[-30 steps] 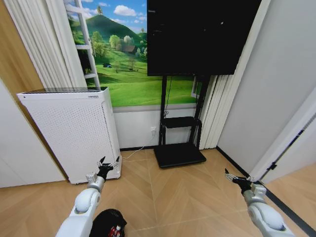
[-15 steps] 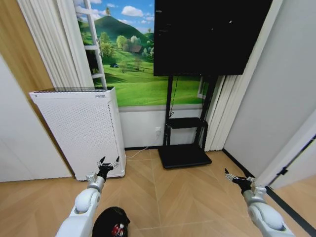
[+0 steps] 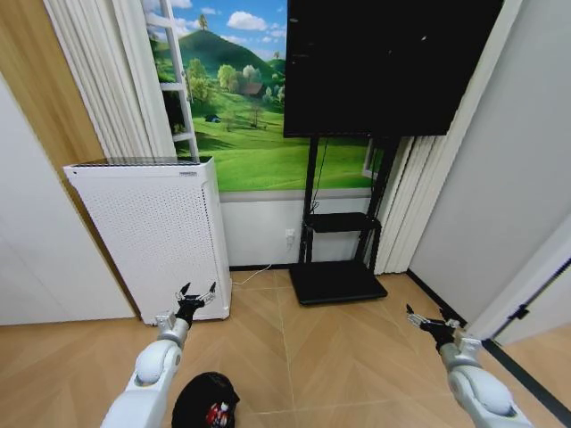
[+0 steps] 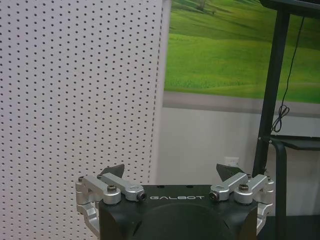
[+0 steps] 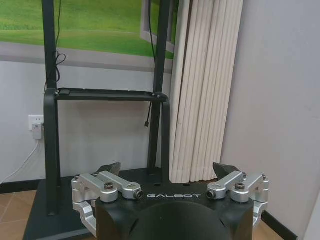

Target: Pick up the trash bin and place the garbage on the floor into it.

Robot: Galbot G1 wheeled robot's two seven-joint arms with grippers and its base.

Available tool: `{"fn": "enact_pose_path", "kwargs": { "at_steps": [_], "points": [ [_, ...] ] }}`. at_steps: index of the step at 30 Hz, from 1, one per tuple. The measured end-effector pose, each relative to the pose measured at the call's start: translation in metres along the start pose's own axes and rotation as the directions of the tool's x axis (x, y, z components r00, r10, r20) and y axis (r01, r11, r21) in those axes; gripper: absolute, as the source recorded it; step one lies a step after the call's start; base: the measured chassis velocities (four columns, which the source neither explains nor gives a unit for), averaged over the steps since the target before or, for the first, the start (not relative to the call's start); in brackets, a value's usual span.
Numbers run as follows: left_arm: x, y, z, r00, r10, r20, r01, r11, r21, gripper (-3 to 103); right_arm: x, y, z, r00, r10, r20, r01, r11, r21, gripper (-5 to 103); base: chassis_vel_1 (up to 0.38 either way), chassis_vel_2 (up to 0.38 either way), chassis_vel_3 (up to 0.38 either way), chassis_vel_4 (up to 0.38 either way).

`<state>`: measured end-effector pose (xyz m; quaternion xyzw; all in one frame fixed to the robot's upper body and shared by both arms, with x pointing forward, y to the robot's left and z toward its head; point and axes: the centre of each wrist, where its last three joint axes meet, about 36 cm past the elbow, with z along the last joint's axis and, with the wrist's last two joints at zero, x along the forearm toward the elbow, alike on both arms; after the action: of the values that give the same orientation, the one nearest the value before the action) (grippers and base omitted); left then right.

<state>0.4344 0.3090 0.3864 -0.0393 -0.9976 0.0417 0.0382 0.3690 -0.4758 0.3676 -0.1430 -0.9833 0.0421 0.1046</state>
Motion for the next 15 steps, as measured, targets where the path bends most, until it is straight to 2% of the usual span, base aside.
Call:
{"fn": "enact_pose_path", "kwargs": {
  "at_steps": [6,11,15],
  "points": [
    [0.0000,0.0002,0.0000,1.000,-0.001,0.000,0.001,1.000,0.000,100,0.0000,0.0001,0.0000,1.000,0.000,0.000,0.000,1.000,0.000,100,0.147,0.156,-0.139,-0.136],
    [0.0000,0.0002,0.0000,1.000,-0.001,0.000,0.001,1.000,0.000,100,0.0000,0.0001,0.0000,1.000,0.000,0.000,0.000,1.000,0.000,100,0.024,0.039,-0.010,0.008],
    [0.0000,0.0000,0.0001,1.000,0.000,0.000,0.000,1.000,0.000,100,0.0000,0.0001,0.0000,1.000,0.000,0.000,0.000,1.000,0.000,100,-0.098,-0.075,0.045,0.076]
  ]
}}
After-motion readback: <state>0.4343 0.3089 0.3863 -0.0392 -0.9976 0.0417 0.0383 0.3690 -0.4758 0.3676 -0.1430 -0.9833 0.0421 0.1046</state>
